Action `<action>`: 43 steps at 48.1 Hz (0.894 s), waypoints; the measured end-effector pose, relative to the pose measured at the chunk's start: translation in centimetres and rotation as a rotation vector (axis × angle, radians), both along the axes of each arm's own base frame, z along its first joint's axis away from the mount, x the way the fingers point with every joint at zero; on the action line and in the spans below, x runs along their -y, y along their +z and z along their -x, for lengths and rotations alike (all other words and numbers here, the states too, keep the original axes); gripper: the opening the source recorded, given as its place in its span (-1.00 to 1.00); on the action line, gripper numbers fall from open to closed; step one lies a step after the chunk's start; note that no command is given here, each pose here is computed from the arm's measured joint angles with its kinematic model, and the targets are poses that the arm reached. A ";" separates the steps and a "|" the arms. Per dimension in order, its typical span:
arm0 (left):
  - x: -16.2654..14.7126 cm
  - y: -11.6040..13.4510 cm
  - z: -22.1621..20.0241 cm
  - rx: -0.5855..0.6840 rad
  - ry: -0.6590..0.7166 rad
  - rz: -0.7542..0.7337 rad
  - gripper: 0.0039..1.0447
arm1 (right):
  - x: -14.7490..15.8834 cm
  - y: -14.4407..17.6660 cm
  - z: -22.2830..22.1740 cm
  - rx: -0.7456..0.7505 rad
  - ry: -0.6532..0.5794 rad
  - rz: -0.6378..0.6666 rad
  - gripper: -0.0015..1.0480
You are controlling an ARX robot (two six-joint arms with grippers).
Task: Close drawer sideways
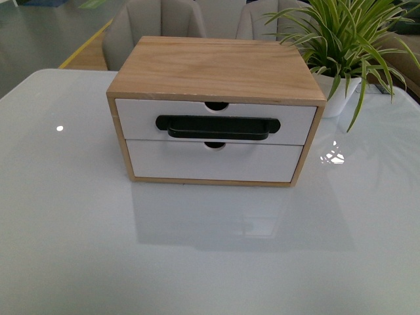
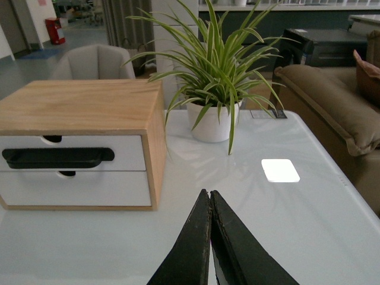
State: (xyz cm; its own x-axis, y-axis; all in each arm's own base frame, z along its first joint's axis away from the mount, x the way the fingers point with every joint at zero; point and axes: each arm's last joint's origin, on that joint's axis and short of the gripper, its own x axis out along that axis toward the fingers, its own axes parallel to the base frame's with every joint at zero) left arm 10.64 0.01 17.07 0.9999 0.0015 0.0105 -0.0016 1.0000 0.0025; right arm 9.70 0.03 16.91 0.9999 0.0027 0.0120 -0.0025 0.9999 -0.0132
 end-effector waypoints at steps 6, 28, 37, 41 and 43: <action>0.0 -0.3 0.8 -0.007 0.000 0.000 -0.97 | 0.0 0.0 0.0 0.001 0.000 0.000 -0.96; 0.0 -0.2 0.9 0.001 0.000 0.001 -0.15 | 0.0 0.0 0.0 0.002 0.000 0.000 -0.55; 0.0 -0.2 0.9 0.001 0.000 0.001 0.47 | 0.0 0.0 0.0 0.002 0.000 -0.002 0.08; 0.0 -0.2 0.9 0.001 0.000 0.000 0.74 | 0.0 0.0 0.0 0.002 0.000 -0.002 0.35; 0.0 -0.2 0.9 0.001 0.000 0.000 0.87 | 0.0 0.0 0.0 0.002 0.000 -0.002 0.51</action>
